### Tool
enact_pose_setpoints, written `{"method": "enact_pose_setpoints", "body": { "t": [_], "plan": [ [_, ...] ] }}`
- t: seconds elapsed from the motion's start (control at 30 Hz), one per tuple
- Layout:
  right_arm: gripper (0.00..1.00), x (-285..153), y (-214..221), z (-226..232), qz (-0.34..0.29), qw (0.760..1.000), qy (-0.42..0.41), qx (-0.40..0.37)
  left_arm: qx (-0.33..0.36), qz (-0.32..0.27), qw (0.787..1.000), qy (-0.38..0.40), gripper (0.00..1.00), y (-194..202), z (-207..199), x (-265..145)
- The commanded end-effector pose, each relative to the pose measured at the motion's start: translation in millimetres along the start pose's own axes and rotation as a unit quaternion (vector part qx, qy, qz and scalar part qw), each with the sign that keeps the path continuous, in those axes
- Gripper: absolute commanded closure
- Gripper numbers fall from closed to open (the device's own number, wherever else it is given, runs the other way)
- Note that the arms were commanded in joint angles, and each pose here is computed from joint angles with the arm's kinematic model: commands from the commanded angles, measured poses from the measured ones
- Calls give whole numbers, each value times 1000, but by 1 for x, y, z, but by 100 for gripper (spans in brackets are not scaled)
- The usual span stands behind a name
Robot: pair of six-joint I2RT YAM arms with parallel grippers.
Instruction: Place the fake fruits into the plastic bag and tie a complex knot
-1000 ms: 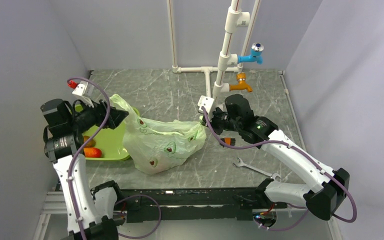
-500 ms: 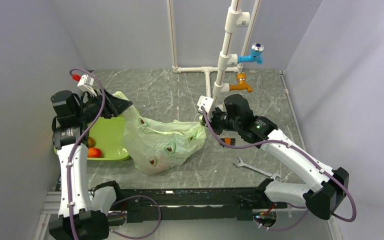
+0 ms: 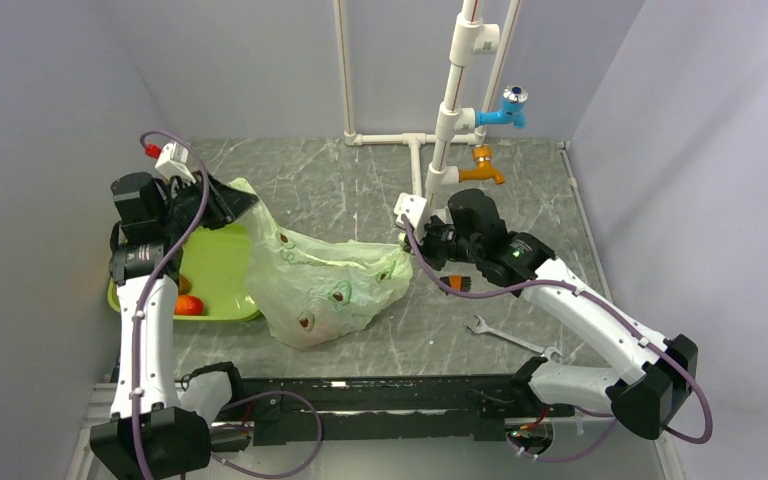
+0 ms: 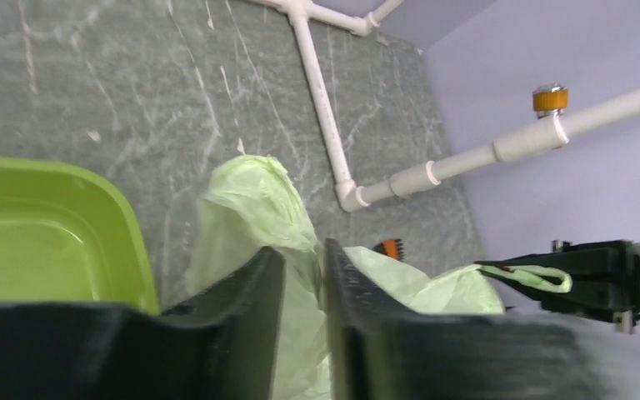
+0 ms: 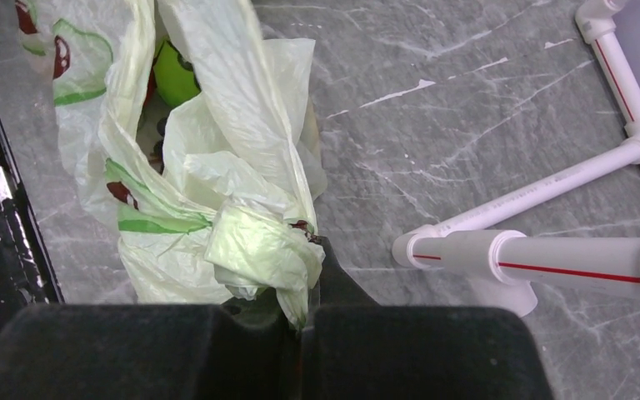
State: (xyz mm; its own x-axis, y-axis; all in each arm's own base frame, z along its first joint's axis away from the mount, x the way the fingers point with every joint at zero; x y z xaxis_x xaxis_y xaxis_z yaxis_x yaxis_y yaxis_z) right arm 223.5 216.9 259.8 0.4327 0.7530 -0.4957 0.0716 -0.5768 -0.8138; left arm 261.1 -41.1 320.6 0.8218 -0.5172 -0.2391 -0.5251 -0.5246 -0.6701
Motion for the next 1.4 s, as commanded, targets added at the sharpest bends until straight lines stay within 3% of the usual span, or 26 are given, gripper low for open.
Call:
{"method": "enact_pose_setpoints", "body": {
  "t": [0.0, 0.1, 0.37, 0.5, 0.6, 0.7, 0.87, 1.0, 1.1, 1.23, 1.37],
  "plan": [
    [100, -4, 3, -6, 11, 1000, 10, -20, 106, -86, 988, 72, 83, -52, -45, -20],
    [100, -3, 18, -6, 37, 999, 12, -20, 130, -98, 984, 77, 100, -63, -41, -36],
    [100, 5, 41, -8, 76, 997, 12, -10, 167, -2, 985, 45, 100, -18, 28, -33],
    [100, 4, 35, -7, 63, 998, 3, -15, 160, -11, 987, 16, 99, -10, 47, -32],
    [100, 1, 19, -8, 33, 999, -4, -15, 192, -15, 981, 34, 65, -18, 34, -36],
    [100, -3, -4, -13, -2, 1000, -7, -11, 314, 1, 943, 112, 34, -37, -1, -47],
    [100, -9, -31, -19, -51, 999, -4, -7, 457, 35, 873, 168, 3, -80, -54, -46],
    [100, -7, -34, -19, -56, 998, -6, -5, 561, 76, 803, 185, 1, -58, -81, -22],
    [100, -7, -35, -21, -58, 998, -2, -5, 588, 58, 779, 210, 1, -46, -96, -9],
    [100, -9, -38, -21, -67, 998, 2, -2, 591, 141, 735, 302, 1, 10, -114, 6],
    [100, -12, -40, -19, -81, 997, 1, 1, 609, 165, 707, 320, 1, 47, -103, 35]
  ]
}}
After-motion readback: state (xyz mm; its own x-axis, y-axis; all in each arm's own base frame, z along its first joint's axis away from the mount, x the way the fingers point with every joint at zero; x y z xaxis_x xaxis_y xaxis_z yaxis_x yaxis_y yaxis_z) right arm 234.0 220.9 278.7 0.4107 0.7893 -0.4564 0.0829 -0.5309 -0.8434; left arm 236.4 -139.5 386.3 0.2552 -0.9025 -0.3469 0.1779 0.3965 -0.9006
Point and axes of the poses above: each gripper's point midway between its finger pads, its own x axis out along the fingers, its own z axis along the line the jaws close on, y = z × x, the point moved 5 cm from there along -x, back along the fingers, and after that the axes turned 6 degrees about -x, right-handed, at the moved point
